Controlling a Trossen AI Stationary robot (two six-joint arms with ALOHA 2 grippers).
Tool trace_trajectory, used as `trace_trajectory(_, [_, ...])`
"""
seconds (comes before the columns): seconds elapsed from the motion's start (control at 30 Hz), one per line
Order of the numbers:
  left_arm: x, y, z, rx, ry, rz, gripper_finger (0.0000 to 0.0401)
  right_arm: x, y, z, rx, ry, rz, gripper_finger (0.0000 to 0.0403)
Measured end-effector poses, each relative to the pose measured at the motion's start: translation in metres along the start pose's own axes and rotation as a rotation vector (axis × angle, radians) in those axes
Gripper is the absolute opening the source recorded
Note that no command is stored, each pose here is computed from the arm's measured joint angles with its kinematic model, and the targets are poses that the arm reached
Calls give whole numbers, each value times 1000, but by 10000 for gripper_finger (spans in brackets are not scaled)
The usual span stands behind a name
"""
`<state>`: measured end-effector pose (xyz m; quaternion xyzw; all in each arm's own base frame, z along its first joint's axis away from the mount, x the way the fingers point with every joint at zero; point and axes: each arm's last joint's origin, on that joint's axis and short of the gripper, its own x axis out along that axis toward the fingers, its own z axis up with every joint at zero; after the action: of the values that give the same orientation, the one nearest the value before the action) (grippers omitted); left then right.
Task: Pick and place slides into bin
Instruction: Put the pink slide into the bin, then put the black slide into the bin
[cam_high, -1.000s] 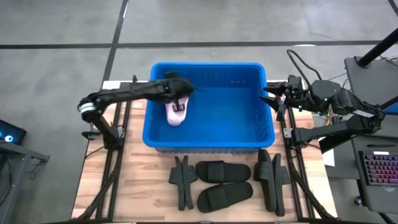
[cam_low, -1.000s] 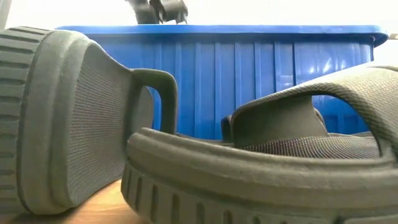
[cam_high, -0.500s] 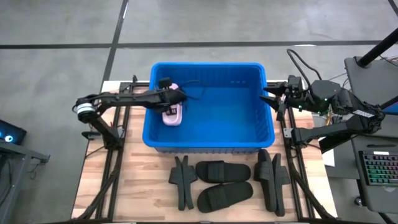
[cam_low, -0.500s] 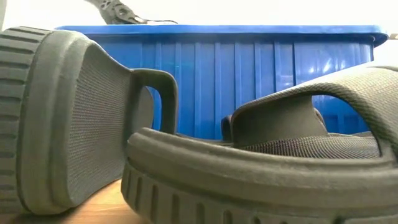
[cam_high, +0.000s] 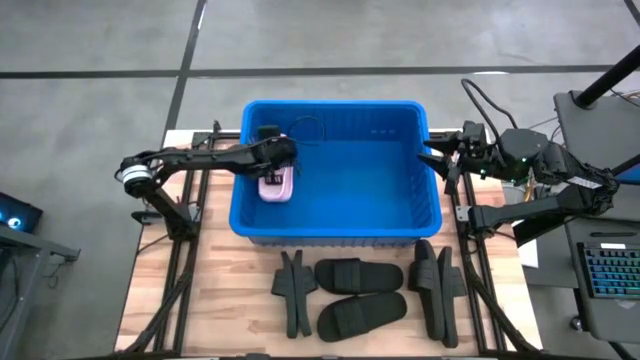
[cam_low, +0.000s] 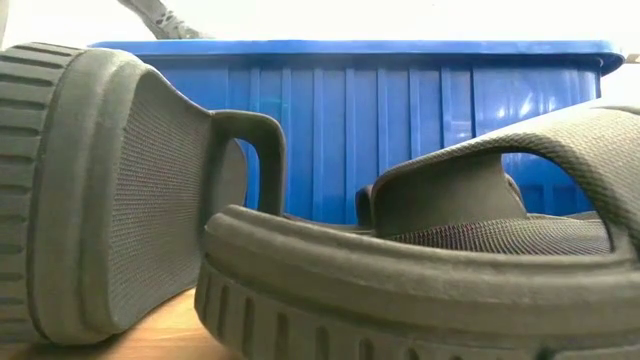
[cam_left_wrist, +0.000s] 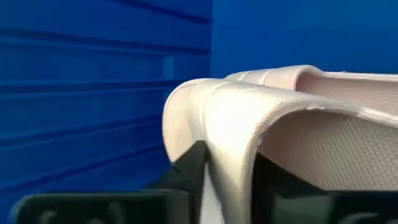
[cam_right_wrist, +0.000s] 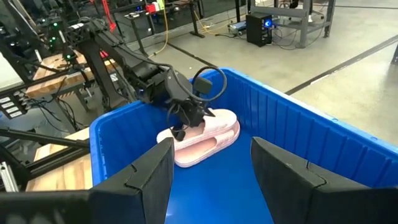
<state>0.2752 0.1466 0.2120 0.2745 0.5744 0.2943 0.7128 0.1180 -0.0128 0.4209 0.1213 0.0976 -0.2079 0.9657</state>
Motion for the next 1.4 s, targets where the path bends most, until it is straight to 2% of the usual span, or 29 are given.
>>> trace_trajectory(0.2, [-12, 12, 4, -24, -36, 5, 208, 0, 0, 0, 0, 1, 0, 203])
trace_trajectory(0.27, [-20, 19, 5, -27, -66, -27, 246, 0, 0, 0, -1, 1, 0, 203])
trace_trajectory(0.4, [-39, 33, 4, -22, -79, -52, 298, 0, 0, 0, -1, 2, 0, 203])
trace_trajectory(0.53, [-71, 49, 1, -28, -124, -38, 312, 0, 0, 0, -1, 2, -1, 203])
trace_trajectory(0.77, [-140, 76, -8, -104, -365, 1, 313, 0, 0, 0, -1, 3, 0, 203])
trace_trajectory(0.87, [-153, 82, -19, -127, -380, 18, 313, 0, 0, 0, -2, 4, -1, 203])
trace_trajectory(0.97, [-162, 85, -27, -248, -417, -21, 313, 0, 0, 0, -9, 5, -1, 203])
trace_trajectory(1.0, [-169, 84, -30, -305, -471, -86, 313, 0, 0, 0, -10, 5, -1, 203])
trace_trajectory(1.07, [-186, 83, -33, -441, -625, -308, 313, 0, 0, 0, -10, 5, -1, 203])
trace_trajectory(1.13, [-203, 80, -30, -576, -768, -595, 313, 0, 0, 0, -7, 5, -1, 203])
trace_trajectory(1.2, [-218, 74, -26, -698, -845, -880, 313, 0, 0, 0, 12, 5, -1, 203])
trace_trajectory(1.27, [-234, 67, -22, -750, -867, -1178, 313, 0, 0, -1, 35, 5, -1, 203])
trace_trajectory(1.3, [-243, 64, -20, -747, -875, -1293, 313, 0, 0, -1, 45, 5, -1, 203])
trace_trajectory(1.33, [-251, 59, -19, -742, -872, -1387, 313, 0, 0, -1, 47, 5, -1, 203])
trace_trajectory(1.4, [-267, 47, -18, -724, -842, -1473, 313, 0, 0, -1, 50, 5, -1, 203])
